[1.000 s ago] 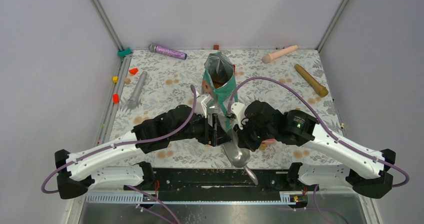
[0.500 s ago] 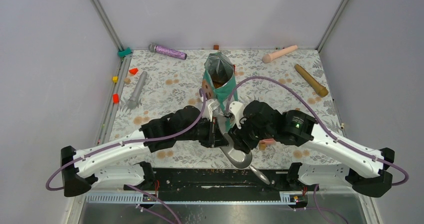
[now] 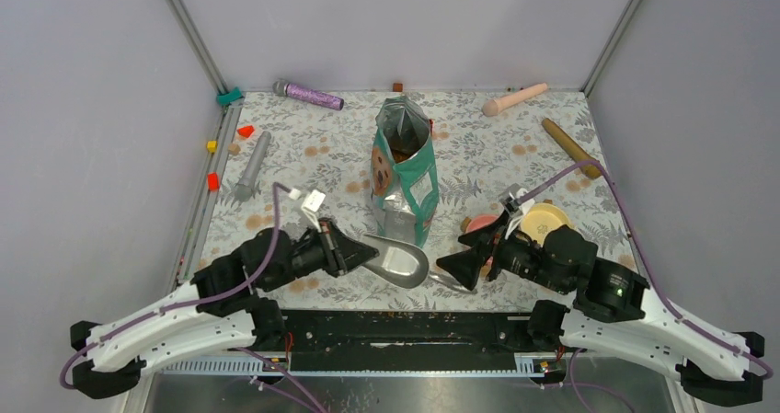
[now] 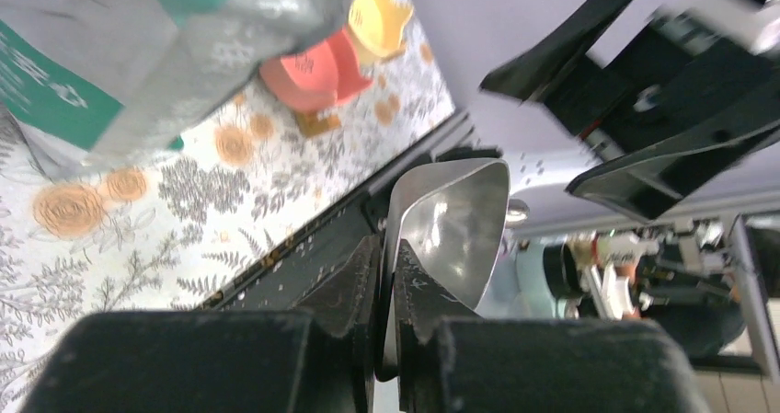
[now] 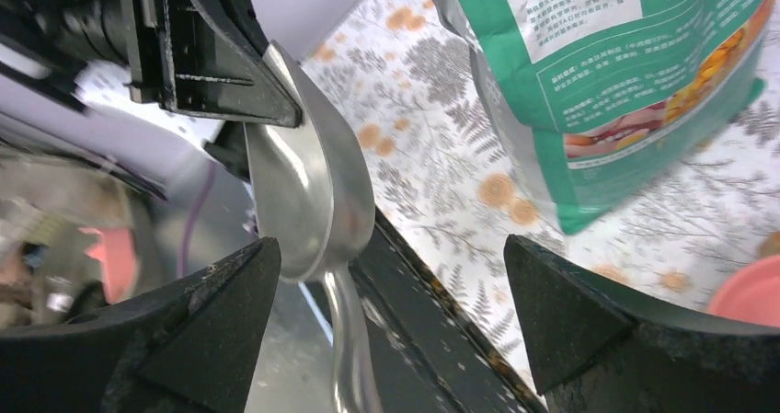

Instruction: Serve the pet food

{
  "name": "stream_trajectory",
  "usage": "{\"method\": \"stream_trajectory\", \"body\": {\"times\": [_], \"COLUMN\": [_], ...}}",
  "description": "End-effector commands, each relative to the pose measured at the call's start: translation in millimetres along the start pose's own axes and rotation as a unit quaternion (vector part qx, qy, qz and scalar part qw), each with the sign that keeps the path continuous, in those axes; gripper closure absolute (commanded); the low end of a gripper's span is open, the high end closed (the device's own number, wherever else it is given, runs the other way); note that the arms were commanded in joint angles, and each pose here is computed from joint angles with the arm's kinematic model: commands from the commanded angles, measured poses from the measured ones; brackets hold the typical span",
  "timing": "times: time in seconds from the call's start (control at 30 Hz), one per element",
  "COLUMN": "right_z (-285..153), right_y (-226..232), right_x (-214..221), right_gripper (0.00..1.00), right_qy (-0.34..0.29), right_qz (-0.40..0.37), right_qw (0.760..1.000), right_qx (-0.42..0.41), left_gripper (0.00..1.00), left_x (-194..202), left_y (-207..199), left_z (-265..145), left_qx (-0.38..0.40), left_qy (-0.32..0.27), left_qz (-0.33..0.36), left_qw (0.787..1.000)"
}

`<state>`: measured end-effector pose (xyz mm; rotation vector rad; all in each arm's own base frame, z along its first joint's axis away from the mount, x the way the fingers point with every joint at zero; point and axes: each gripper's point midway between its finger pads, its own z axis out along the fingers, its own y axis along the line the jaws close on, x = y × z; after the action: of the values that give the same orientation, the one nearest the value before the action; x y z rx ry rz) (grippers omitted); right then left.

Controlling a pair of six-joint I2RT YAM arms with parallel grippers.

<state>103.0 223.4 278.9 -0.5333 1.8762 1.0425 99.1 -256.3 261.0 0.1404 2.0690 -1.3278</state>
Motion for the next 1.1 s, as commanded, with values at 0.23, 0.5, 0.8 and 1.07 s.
{"method": "stream_trajectory", "body": {"times": [0.23,0.5,0.8,1.07], "right_z": [25.3,40.7,39.7,34.4], "right_y": [41.5,45.2,42.1,30.8], "right_x": [-14.8,-21.8,-24.7,-26.4], "right_gripper": [0.01,0.07,0.19,0.25], "right_qy": [-0.086,-0.111,-0.123,-0.147], "right_qz": [0.223,0.259,0.275,0.280], "right_qw": [0.963,0.949,0.943,0.941], "right_qx": [-0.123,-0.142,-0.139,-0.123], "left_gripper": [1.00,1.00,1.00,1.00], "left_x": [-63.3,-59.8,-61.8,-61.2], "left_y": [-6.1,-3.2,2.4,1.9], "left_z": [-37.1,-31.4,-31.2,-35.9], "left_qx": [0.041,0.027,0.010,0.023], "left_qy": [-0.186,-0.174,-0.179,-0.184], "left_qz": [-0.063,-0.060,-0.059,-0.067], "left_qw": [0.980,0.983,0.982,0.980]}}
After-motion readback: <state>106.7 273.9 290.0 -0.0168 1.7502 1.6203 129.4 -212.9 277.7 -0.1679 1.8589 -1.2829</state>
